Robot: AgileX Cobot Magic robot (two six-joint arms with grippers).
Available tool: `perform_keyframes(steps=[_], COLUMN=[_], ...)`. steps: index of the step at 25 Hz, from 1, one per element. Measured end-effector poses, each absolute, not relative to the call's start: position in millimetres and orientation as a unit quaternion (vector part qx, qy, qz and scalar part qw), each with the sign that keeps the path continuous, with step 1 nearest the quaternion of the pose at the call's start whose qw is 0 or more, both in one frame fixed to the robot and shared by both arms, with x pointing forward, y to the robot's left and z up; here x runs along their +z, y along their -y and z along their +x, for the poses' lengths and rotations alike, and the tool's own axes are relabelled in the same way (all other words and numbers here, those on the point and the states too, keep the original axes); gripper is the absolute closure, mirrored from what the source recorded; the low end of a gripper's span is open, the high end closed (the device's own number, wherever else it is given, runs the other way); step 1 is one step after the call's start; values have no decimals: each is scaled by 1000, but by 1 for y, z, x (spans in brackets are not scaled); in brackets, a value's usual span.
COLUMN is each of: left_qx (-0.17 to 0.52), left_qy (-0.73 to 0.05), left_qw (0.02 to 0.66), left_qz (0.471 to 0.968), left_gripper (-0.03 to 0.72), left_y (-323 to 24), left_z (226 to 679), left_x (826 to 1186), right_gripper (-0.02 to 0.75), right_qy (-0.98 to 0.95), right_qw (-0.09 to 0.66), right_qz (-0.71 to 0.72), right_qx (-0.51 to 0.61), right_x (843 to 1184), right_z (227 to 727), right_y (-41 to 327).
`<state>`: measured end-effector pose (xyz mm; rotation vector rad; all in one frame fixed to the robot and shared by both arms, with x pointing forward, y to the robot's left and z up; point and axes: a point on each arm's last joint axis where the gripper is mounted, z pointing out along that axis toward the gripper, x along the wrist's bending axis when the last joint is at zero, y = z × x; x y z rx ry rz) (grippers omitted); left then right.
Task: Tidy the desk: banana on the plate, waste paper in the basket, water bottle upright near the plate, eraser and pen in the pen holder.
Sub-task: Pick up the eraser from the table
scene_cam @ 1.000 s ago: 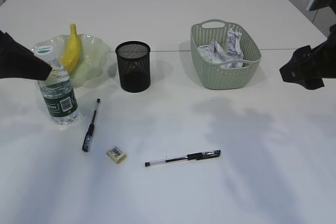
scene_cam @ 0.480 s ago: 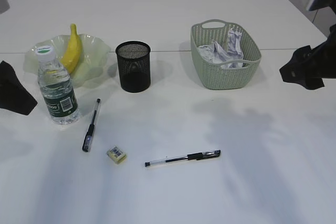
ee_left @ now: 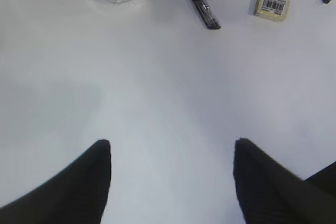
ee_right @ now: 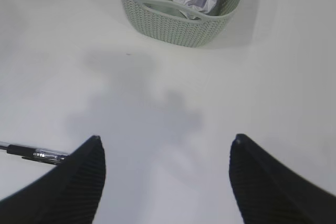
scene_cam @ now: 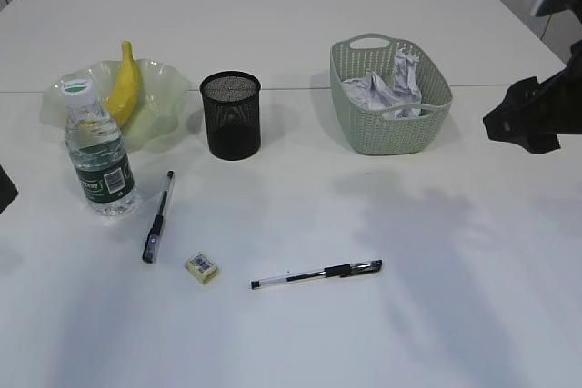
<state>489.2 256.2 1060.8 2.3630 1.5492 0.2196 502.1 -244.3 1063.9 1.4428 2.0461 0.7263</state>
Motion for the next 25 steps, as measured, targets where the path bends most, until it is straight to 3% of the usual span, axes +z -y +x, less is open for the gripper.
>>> perform_keyframes(steps=[7, 13, 21, 25], left_qx=[56, 35, 74, 82], left_qy=[-558, -613, -623, -631], left_qw=[182, 209, 259, 260], left_qz=[808, 761, 734, 726], left_gripper=[170, 170, 216, 218], left_y=[-251, -247, -250, -253], left_z=[489, 490, 471, 454], left_x=[1062, 1064, 1093, 1090], right_gripper=[192, 192, 192, 192], right_qy=[-761, -765, -757, -766], right_qw=[242, 196, 154, 144], right_qz=[545, 567, 584, 575], right_qx=[255, 236, 249, 248], right_x=[1061, 1055, 1054, 1053], right_z=[498, 491, 487, 486], right_y=[244, 243, 238, 236])
